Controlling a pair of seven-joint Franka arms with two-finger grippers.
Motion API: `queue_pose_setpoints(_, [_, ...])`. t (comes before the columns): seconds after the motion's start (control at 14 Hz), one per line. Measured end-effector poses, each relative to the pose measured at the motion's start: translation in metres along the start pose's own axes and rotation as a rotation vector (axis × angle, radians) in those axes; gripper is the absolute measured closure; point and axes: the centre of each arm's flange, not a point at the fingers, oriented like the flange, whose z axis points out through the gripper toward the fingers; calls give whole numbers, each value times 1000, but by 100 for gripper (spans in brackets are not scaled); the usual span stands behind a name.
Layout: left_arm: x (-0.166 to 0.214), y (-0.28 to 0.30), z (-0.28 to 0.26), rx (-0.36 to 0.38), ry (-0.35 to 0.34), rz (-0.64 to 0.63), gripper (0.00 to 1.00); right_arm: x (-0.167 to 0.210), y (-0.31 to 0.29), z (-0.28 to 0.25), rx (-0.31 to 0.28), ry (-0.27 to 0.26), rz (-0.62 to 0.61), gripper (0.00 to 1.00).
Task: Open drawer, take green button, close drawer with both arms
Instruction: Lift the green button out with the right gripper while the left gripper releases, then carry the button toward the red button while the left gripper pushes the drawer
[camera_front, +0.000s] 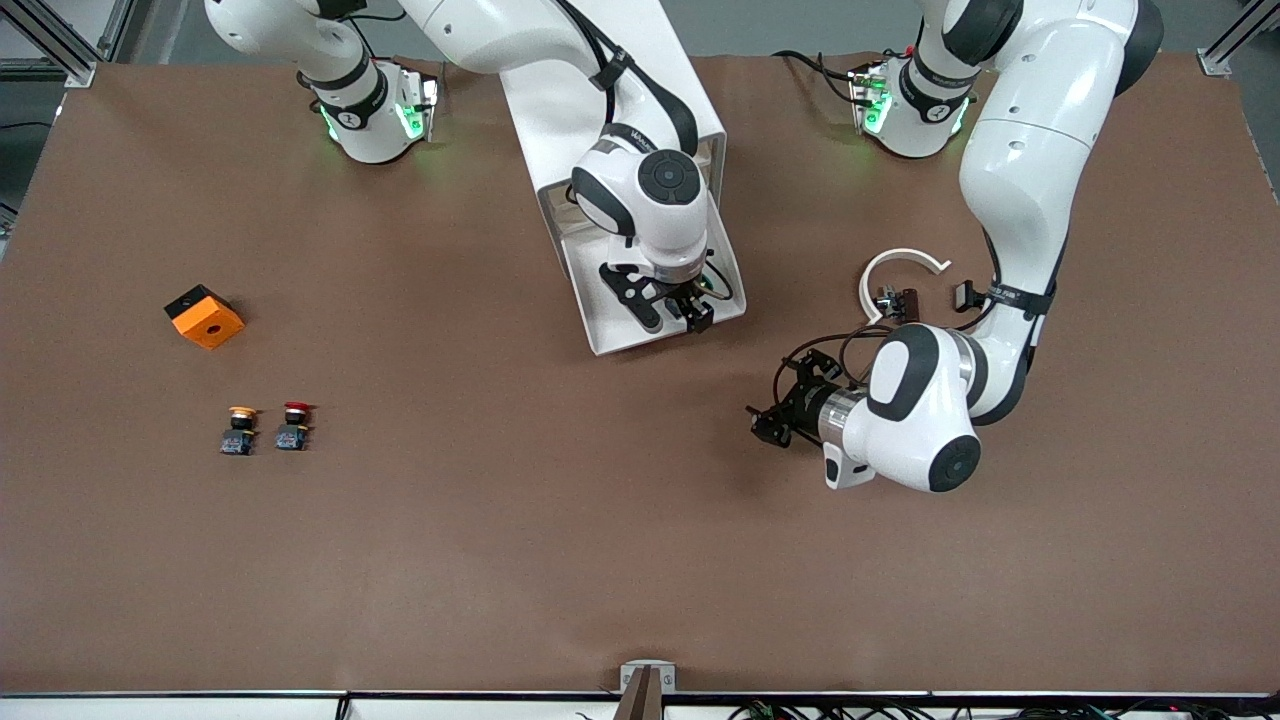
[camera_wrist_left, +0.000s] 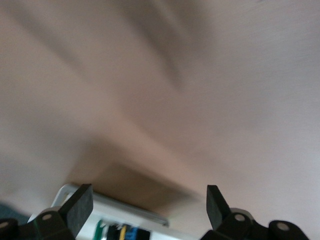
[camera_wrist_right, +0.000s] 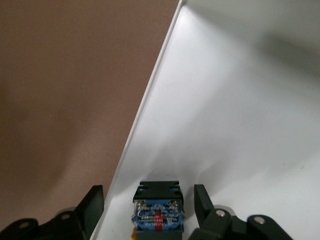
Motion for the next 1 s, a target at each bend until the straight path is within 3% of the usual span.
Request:
queue_pose_setpoints(0.21, [-4, 9, -5, -26, 116, 117, 0, -1, -1, -2, 4, -1, -1, 57])
queue_pose_setpoints(0.5, [-23, 22, -6, -49, 244, 199, 0, -8, 0, -2, 5, -2, -11, 58])
queue_pose_setpoints(0.79, [-30, 32, -12, -123, 296, 223, 0, -6, -8, -16, 14, -3, -6, 58])
queue_pose_setpoints(1.0, [-22, 31, -7, -113, 356, 251, 0, 10, -22, -53, -29, 3, 15, 58])
